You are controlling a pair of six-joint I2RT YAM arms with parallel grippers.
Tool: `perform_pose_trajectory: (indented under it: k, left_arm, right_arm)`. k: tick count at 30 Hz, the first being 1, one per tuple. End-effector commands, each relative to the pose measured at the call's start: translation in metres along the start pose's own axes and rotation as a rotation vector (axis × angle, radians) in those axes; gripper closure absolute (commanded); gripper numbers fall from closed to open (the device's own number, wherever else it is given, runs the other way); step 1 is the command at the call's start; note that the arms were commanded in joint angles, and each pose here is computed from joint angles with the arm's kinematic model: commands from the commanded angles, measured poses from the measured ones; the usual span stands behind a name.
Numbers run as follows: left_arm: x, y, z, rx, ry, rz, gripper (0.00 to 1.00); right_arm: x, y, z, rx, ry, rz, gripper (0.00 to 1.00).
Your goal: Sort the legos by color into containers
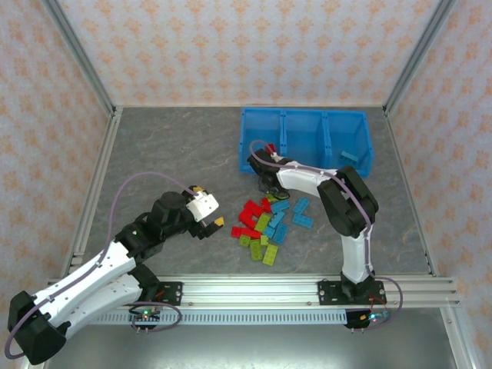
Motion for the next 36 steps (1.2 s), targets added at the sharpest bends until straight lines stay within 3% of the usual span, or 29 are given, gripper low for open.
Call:
perform_pose_trajectory:
  k: [1, 11, 16, 20, 23, 29, 36]
  left_arm:
    - [0.002, 0.001, -0.002, -0.018, 0.02, -0.023, 0.08]
    - [0.002, 0.003, -0.001, -0.01, 0.02, -0.014, 0.08]
    - [0.001, 0.004, -0.001, -0.019, 0.019, -0.016, 0.07]
    - [0.001, 0.006, -0.001, -0.016, 0.016, -0.007, 0.07]
    - [0.001, 0.007, -0.002, -0.018, 0.013, -0.004, 0.07]
    - [0.002, 0.006, -0.001, -0.007, 0.019, -0.015, 0.07]
    - [0.001, 0.006, 0.0, -0.001, 0.02, -0.01, 0.07]
  right_arm:
    - [-0.021, -0.005, 0.008, 0.02, 0.006, 0.058, 0.59]
    - [-0.047, -0.067, 0.0, -0.046, 0.011, -0.024, 0.69]
    - [-0.069, -0.125, -0.014, -0.181, 0.03, -0.077, 0.69]
    - [-0.081, -0.161, -0.046, -0.35, 0.012, -0.085, 0.69]
    - [-0.088, -0.154, -0.088, -0.342, 0.04, -0.066, 0.69]
    - [-0.075, -0.095, -0.154, -0.201, 0.079, -0.106, 0.68]
    - [-0.055, -0.048, -0.174, -0.078, 0.06, -0.092, 0.62]
Point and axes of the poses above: each hand's point on the last joint's axis, 136 mm out from that joint toward the fingers, its own y axis out along the fingers, its own x axis along the line the jaws close on, z = x × y, the point moved 10 cm from there along -y, back along the fingers, and after that the axes turned 10 degrees about y, right-handed, at the moved point
